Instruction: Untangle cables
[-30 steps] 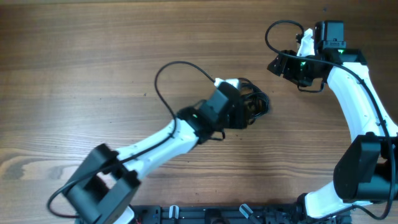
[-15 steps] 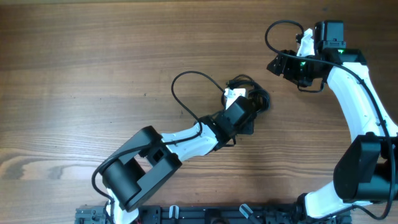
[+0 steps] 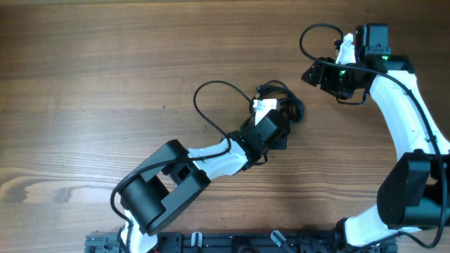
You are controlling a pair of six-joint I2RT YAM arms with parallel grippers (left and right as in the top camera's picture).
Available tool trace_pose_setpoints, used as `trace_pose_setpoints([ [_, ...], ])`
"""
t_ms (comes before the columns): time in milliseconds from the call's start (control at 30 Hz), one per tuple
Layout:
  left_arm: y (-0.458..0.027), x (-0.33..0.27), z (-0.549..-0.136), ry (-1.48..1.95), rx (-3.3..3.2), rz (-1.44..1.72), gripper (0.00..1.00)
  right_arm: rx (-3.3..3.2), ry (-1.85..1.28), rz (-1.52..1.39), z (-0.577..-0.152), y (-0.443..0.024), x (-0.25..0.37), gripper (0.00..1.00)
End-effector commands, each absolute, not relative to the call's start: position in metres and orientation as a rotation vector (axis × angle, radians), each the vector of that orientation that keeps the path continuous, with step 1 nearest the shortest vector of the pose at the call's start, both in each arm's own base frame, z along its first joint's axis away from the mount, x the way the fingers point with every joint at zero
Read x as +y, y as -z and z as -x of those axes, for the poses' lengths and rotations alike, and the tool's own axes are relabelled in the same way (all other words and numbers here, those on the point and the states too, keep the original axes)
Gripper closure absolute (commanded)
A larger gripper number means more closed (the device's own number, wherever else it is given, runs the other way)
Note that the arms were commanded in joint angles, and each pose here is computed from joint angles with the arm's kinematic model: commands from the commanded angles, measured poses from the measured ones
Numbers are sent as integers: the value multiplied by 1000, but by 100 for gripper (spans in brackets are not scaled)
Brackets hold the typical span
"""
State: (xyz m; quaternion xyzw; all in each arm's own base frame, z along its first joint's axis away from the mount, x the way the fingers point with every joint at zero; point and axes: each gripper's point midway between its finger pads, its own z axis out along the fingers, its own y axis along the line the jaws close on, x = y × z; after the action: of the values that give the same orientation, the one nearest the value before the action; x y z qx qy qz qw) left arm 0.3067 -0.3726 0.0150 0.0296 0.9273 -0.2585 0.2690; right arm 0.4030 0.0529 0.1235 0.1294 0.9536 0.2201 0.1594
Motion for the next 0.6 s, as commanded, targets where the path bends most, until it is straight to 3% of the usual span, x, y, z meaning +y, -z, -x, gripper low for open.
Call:
trace_pose_setpoints([
  [0, -14, -368, -312, 661, 2490, -69, 96, 2722, -632, -317, -400, -129, 56, 34],
  [267, -96, -350, -312, 734, 2416, -228, 96, 2679, -809, -53, -395, -141, 81, 34],
  [433, -161, -333, -314, 1032, 2363, -248, 96, 2599, -999, 93, -390, -157, 103, 34],
  [567, -178, -310, -321, 1282, 2397, -140, 96, 2467, -1192, 229, -386, -181, 124, 37],
])
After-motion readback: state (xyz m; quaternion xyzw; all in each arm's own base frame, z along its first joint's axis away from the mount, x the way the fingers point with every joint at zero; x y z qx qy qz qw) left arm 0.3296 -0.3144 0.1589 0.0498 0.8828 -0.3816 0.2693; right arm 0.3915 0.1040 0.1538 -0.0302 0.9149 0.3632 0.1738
